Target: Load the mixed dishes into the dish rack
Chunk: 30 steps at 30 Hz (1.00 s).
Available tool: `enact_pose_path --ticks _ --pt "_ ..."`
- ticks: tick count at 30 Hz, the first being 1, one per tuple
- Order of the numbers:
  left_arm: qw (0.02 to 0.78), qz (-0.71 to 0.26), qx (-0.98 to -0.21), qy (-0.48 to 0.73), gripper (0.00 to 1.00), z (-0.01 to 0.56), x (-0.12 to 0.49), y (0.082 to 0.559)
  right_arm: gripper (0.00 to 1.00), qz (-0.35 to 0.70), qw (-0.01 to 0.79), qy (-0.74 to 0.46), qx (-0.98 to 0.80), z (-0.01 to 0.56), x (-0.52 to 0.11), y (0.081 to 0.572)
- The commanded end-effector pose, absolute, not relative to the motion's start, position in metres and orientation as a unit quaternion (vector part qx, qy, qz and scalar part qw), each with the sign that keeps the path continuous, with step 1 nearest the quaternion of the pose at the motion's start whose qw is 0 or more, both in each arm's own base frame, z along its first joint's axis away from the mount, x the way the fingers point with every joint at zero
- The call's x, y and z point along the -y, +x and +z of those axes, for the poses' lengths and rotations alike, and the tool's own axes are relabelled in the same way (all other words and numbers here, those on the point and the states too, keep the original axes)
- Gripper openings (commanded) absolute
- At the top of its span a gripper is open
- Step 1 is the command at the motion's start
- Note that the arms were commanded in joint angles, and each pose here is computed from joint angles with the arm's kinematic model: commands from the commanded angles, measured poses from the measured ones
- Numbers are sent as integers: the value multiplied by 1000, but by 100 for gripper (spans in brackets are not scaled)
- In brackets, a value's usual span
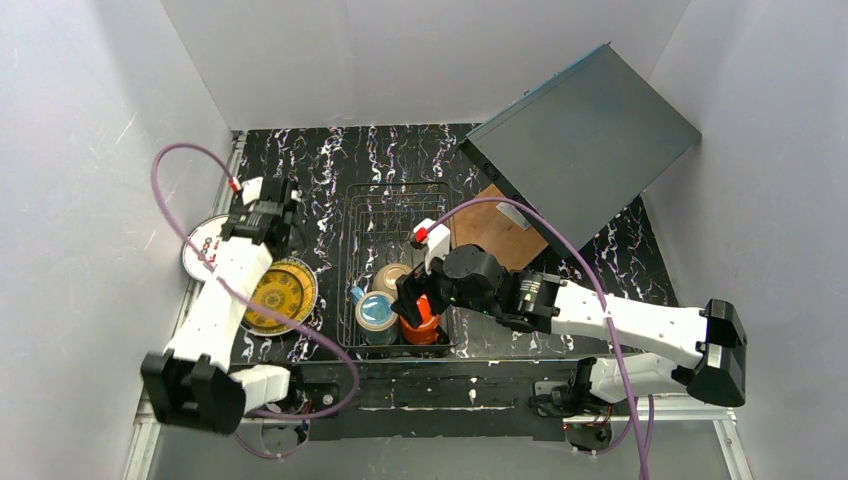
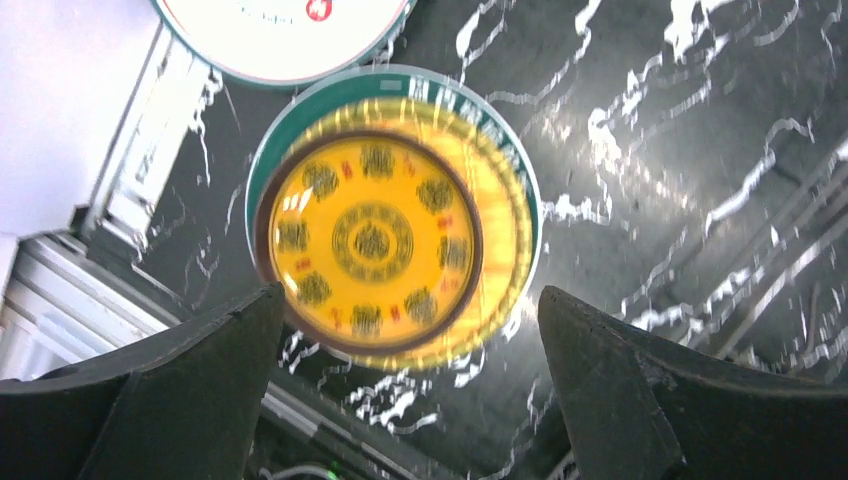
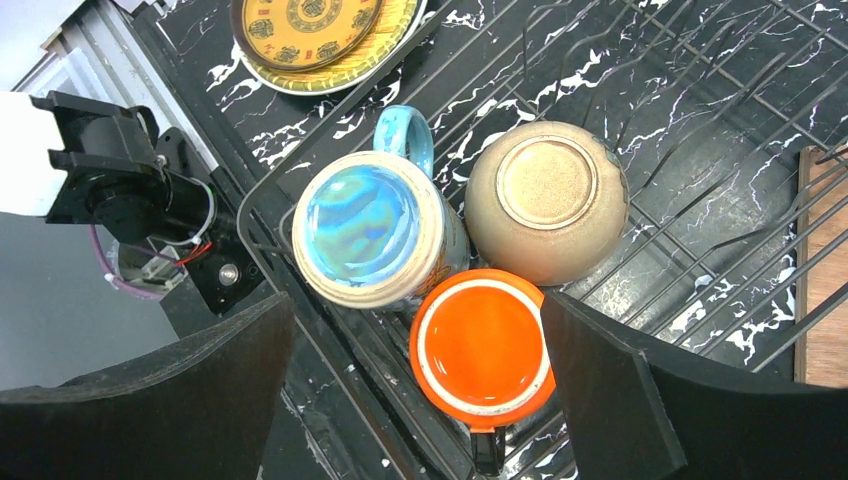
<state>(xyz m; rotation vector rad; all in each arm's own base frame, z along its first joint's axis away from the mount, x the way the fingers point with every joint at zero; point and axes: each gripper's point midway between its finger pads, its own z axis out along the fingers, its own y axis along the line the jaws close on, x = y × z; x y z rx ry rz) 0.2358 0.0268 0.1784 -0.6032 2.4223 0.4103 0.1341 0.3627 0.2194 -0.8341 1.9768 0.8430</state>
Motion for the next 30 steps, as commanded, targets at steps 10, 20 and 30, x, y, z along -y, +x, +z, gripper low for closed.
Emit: enact_pose_path --ticks 10,20,30 --pt "217 252 -916 -226 79 119 -105 354 100 344 463 -314 -754 250 -332 146" --pt "166 292 -924 -183 62 73 -124 362 100 343 474 -310 -749 254 -322 155" --pt "127 311 -927 -169 46 58 -139 368 100 352 458 -305 -757 249 -330 154"
